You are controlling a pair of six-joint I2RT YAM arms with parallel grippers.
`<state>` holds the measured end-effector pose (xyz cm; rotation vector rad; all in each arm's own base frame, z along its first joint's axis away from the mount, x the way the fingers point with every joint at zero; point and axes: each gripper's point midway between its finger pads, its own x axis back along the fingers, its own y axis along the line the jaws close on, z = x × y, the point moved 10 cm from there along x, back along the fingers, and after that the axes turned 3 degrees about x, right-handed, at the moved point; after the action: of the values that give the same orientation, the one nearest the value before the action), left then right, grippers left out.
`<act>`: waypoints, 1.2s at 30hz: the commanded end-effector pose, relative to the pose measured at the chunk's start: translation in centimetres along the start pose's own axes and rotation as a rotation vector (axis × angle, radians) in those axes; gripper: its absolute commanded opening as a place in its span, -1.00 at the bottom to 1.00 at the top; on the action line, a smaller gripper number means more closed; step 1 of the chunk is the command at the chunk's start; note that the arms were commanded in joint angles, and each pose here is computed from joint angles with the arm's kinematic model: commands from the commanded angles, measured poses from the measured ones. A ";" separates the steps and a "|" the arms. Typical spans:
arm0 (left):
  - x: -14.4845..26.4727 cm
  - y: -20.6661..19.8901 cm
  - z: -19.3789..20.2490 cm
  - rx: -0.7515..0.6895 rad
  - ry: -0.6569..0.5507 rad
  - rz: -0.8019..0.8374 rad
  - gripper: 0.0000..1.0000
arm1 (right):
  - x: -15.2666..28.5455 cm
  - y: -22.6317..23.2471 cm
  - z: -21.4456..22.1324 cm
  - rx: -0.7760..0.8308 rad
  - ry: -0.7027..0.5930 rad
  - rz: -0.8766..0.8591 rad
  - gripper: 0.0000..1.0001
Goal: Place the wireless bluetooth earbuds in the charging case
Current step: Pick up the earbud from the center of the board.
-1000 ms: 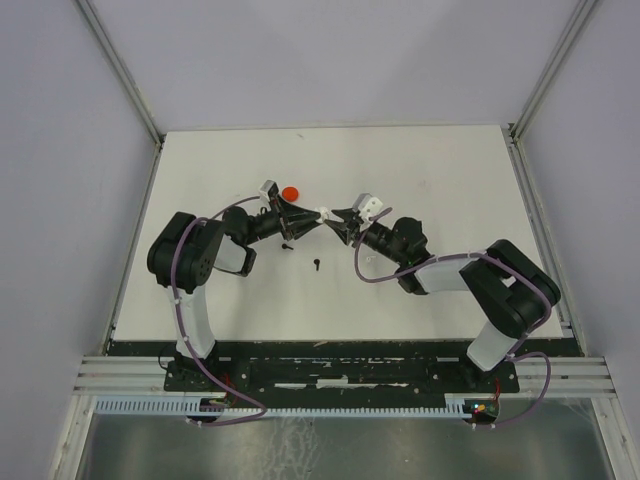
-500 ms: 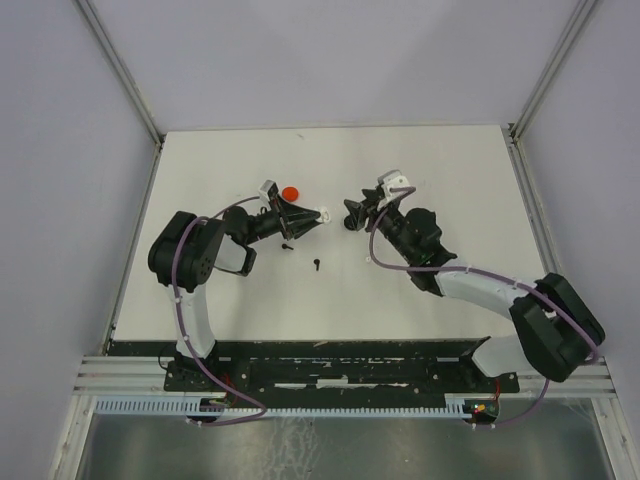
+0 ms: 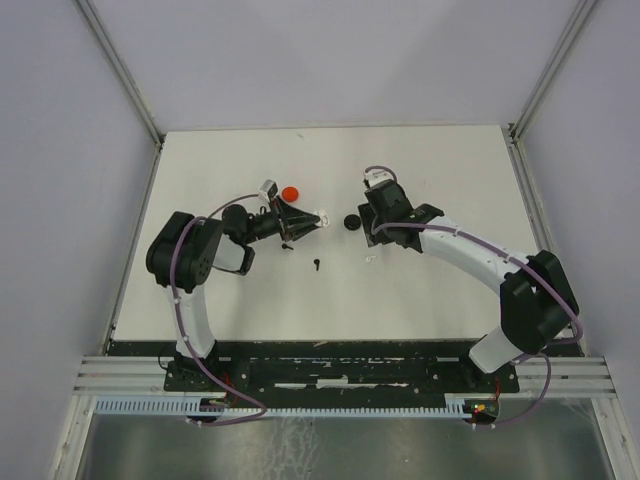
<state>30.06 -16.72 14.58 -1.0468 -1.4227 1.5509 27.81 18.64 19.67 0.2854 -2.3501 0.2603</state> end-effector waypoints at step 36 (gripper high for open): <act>0.8 -1.7 1.2 -0.176 0.061 0.018 -0.94 | -5.5 1.5 6.2 0.085 0.324 -0.014 0.43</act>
<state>28.96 -16.48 15.45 -1.0959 -1.4684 1.4629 26.06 18.10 10.93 0.2635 -1.9772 0.3906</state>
